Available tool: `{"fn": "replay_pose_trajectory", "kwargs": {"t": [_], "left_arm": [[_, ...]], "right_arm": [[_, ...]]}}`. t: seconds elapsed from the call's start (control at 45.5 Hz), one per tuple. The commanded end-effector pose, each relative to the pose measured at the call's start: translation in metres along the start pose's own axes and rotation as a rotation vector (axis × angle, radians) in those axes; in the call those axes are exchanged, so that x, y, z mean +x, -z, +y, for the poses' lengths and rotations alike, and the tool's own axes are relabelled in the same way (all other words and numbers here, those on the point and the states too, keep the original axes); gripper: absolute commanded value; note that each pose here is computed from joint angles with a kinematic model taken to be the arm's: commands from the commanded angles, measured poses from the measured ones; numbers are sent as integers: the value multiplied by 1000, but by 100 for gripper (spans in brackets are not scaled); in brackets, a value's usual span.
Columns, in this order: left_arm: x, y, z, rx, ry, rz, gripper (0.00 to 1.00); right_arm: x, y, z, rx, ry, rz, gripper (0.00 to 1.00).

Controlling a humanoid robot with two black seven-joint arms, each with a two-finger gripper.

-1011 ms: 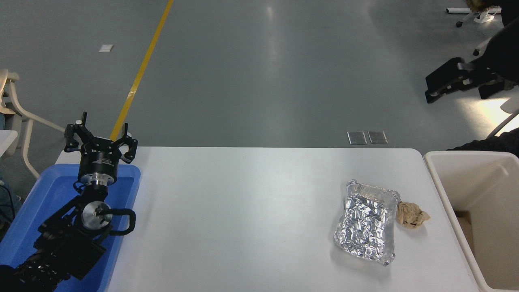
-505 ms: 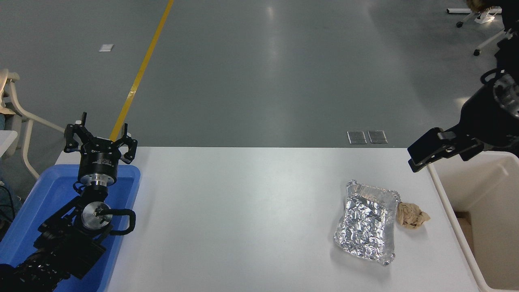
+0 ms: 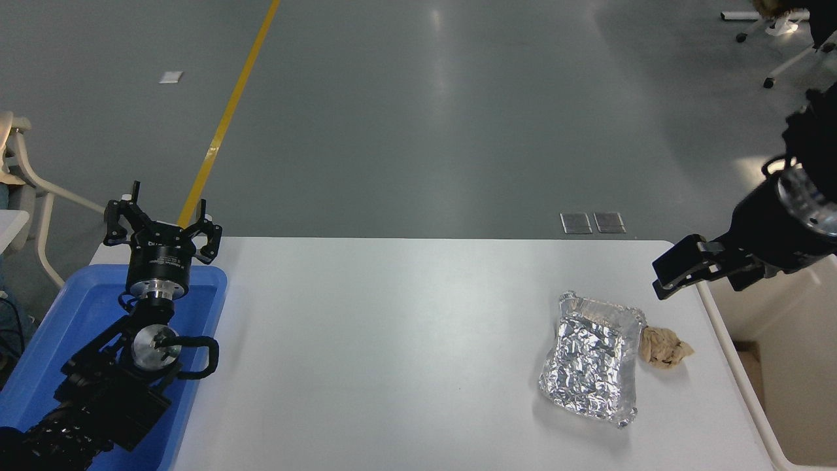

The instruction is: Pick up foil plate and place in dustbin

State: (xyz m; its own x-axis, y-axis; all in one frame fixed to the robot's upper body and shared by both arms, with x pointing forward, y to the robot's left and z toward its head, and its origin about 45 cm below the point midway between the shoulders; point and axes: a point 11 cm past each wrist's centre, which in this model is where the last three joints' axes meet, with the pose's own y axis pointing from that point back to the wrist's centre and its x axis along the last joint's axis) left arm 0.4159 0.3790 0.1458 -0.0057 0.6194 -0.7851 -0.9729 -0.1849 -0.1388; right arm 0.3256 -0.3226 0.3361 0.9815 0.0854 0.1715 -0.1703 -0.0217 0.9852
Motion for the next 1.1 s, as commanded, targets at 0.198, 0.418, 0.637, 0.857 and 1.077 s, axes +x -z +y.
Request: {"fn": "replay_pose_trajectory", "kwargs": {"t": [0.198, 0.418, 0.637, 0.857, 1.077], "left_arm": [[-1, 0, 0, -1, 1, 0, 99], [-1, 0, 0, -1, 1, 0, 99], [-1, 0, 0, 1, 1, 0, 99], [-1, 0, 0, -1, 1, 0, 99], [-1, 0, 0, -1, 1, 0, 99]], "right_arm": [[-24, -55, -116, -74, -43, -205, 100], [-43, -63, -165, -71, -17, -297, 100], [-49, -56, -199, -60, -36, -345, 100], [-53, -45, -230, -61, -67, -381, 99], [-49, -33, -252, -73, -95, -378, 98]]}}
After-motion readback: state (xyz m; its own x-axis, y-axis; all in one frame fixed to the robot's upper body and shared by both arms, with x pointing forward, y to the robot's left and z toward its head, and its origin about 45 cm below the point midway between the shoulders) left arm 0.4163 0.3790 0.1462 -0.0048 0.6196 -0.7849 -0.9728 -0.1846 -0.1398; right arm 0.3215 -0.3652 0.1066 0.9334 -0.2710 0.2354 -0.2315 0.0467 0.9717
